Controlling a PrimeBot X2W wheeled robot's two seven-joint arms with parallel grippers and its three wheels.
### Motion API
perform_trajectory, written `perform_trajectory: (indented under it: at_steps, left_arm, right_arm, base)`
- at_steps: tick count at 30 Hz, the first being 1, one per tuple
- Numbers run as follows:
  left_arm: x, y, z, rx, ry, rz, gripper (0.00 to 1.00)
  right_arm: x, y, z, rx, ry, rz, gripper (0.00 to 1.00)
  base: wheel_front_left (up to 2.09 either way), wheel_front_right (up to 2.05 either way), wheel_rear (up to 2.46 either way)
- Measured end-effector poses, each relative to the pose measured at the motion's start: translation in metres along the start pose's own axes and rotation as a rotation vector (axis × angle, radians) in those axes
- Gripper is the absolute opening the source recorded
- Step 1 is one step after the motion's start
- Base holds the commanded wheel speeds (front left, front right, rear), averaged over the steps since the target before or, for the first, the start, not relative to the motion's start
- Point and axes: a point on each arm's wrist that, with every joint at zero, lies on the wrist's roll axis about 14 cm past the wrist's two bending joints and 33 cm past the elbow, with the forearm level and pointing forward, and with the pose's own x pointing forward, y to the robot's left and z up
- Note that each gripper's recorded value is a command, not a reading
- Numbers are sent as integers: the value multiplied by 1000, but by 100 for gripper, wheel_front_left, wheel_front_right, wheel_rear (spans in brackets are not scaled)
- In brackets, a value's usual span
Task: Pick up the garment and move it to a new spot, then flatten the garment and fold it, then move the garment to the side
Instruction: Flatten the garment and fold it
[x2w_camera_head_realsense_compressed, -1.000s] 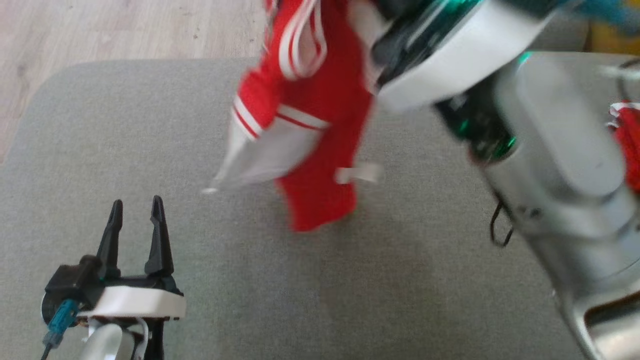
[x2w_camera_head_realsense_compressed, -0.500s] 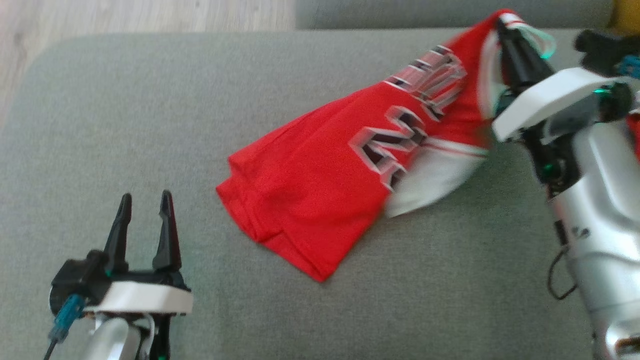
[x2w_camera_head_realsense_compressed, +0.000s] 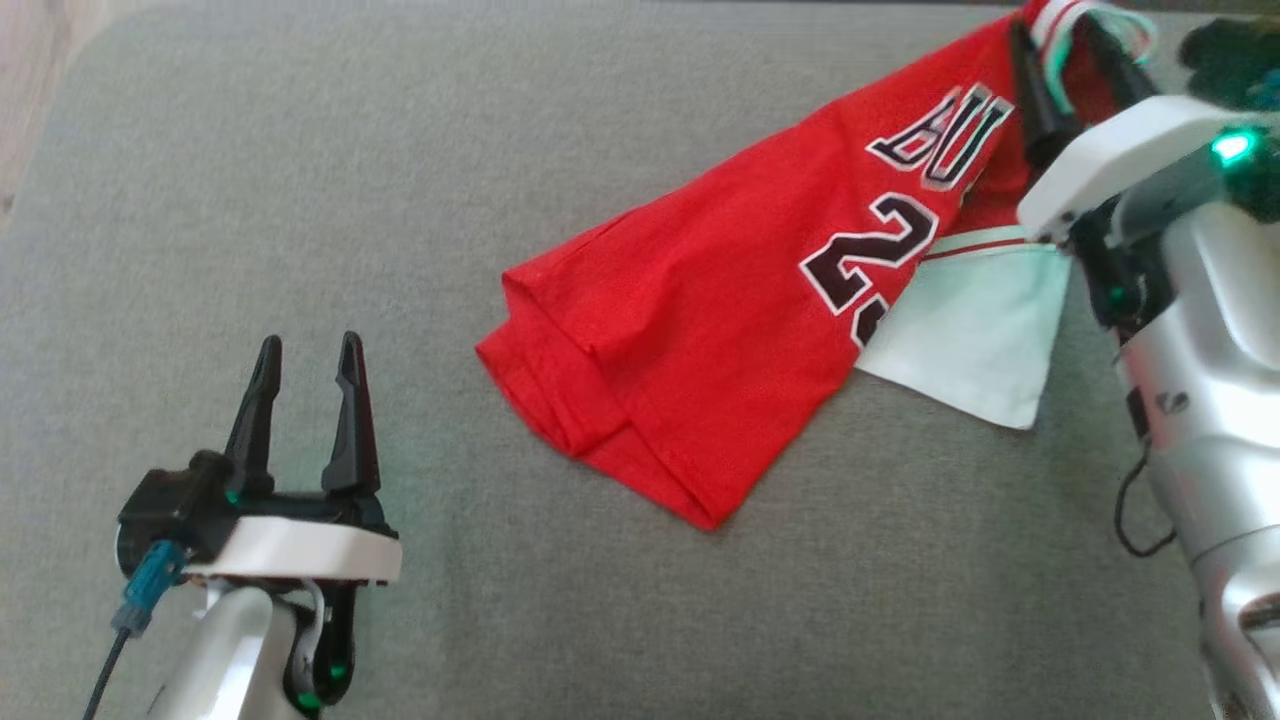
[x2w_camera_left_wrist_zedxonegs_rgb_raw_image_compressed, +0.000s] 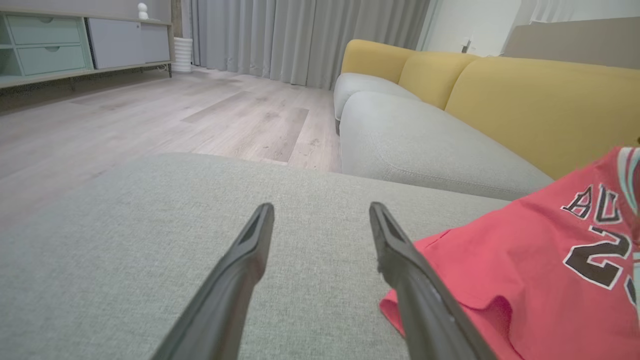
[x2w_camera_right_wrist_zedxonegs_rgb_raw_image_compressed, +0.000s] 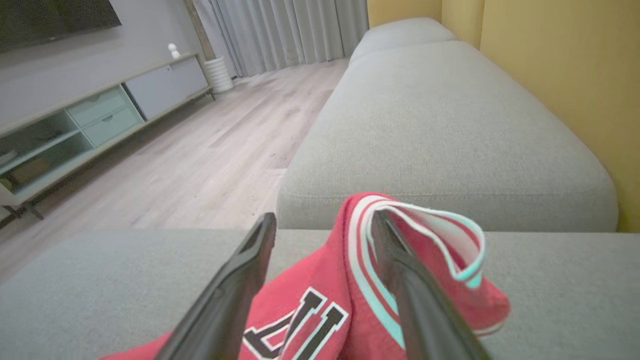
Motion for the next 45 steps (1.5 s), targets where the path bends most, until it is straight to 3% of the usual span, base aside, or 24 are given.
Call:
perform_trajectory:
  at_steps: [8,11,16,28,31,32,33,34,39,45]
  left_arm:
    - [-7,-7,6,-9,-22,-16,100]
    - [-13,-14,4,-14,-16,-35,100]
    - [-13,-26,9,-19,-33,-69,100]
    - [-10,-5,-1,-8,-3,-10,100]
    - [-10,1,-2,-6,-1,8,100]
    - [-10,2,-2,-7,1,11,100]
    - [-10,3,-3,-7,4,12,100]
    - [-10,4,-4,-7,8,14,100]
    - [-8,-1,-4,-9,6,1,100]
    - [-6,-14,2,-16,-14,-36,100]
  right_arm:
    - [-45,3,-29,-27,80,3,100]
    - [-71,-4,-47,-53,104,-25,100]
    - [-102,-13,-87,-4,196,-99,100]
    - [-95,-32,-148,-3,422,-213,100]
    - [-83,-27,-148,-12,428,-193,100]
    - [-78,-23,-148,-13,433,-178,98]
    - [-74,-19,-148,-8,432,-163,7]
    - [-72,-14,-149,-18,440,-146,0]
    - [-78,-7,-142,-16,417,-133,0]
    - [-119,-38,-119,-42,322,-246,0]
  base:
    - [0,0,0]
    - [0,0,0]
    - [0,0,0]
    - [0,0,0]
    - [0,0,0]
    - [0,0,0]
    - [0,0,0]
    - [0,0,0]
    - [0,0,0]
    - [0,0,0]
